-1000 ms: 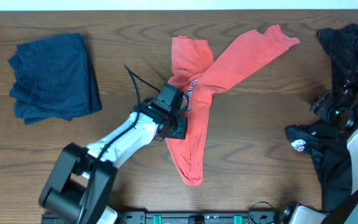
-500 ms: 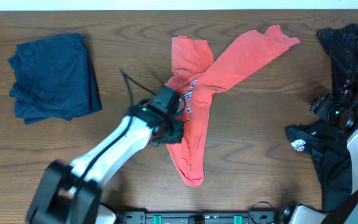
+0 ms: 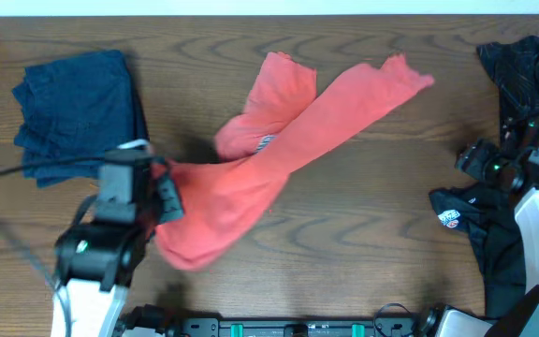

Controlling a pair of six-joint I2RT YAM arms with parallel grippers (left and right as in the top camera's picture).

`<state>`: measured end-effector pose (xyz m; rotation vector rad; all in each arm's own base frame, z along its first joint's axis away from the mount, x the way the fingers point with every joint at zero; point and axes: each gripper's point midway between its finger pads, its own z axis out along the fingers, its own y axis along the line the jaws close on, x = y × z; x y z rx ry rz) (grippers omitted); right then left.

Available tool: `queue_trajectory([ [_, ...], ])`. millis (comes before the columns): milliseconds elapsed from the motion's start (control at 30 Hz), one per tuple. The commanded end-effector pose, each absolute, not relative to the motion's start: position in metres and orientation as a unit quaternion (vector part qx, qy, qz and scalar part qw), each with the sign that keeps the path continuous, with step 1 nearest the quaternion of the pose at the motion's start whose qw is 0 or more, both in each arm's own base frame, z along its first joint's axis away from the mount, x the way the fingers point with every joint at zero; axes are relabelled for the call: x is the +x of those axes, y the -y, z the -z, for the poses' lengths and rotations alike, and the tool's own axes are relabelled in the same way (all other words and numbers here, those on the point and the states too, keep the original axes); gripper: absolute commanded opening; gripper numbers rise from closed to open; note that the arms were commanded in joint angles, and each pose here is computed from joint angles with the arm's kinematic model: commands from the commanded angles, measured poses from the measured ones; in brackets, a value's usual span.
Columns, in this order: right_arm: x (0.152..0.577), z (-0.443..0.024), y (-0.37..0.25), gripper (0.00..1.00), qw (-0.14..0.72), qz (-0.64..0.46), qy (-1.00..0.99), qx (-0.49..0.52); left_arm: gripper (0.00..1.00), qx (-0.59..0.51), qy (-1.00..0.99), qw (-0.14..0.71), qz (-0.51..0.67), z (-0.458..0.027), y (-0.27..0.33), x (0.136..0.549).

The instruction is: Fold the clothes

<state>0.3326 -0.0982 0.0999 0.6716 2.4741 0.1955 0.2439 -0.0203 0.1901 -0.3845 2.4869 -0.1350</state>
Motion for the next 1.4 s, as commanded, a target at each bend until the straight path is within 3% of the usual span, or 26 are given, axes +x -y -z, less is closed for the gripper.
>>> queue_trajectory([
  [0, 0.338, -0.1, 0.082, 0.72, 0.28, -0.076, -0.933, 0.214, 0.06, -0.157, -0.925, 0.334, 0.087, -0.207, 0.023, 0.242],
  [300, 0.359, -0.096, 0.009, 0.64, 0.271, -0.136, -0.95, 0.077, 0.06, -0.142, -0.937, 0.293, 0.126, -0.201, 0.038, 0.213],
  [467, 0.382, -0.1, -0.025, 0.7, 0.235, -0.135, -0.963, 0.019, 0.06, -0.148, -0.956, 0.228, 0.108, -0.182, 0.035, 0.185],
  [767, 0.493, -0.117, -0.081, 0.75, 0.317, -0.143, -0.937, -0.043, 0.06, -0.144, -0.957, 0.229, 0.108, -0.18, 0.035, 0.189],
  [1000, 0.552, -0.069, -0.104, 0.86, 0.351, -0.151, -0.923, -0.046, 0.06, -0.145, -0.96, 0.217, 0.105, -0.175, 0.036, 0.195],
  [1233, 0.578, -0.025, -0.111, 0.91, 0.33, -0.16, -0.93, -0.029, 0.06, -0.148, -0.966, 0.187, 0.097, -0.163, 0.037, 0.199],
  [1367, 0.584, -0.018, -0.124, 0.88, 0.329, -0.164, -0.929, -0.038, 0.06, -0.149, -0.97, 0.17, 0.093, -0.157, 0.037, 0.201],
])
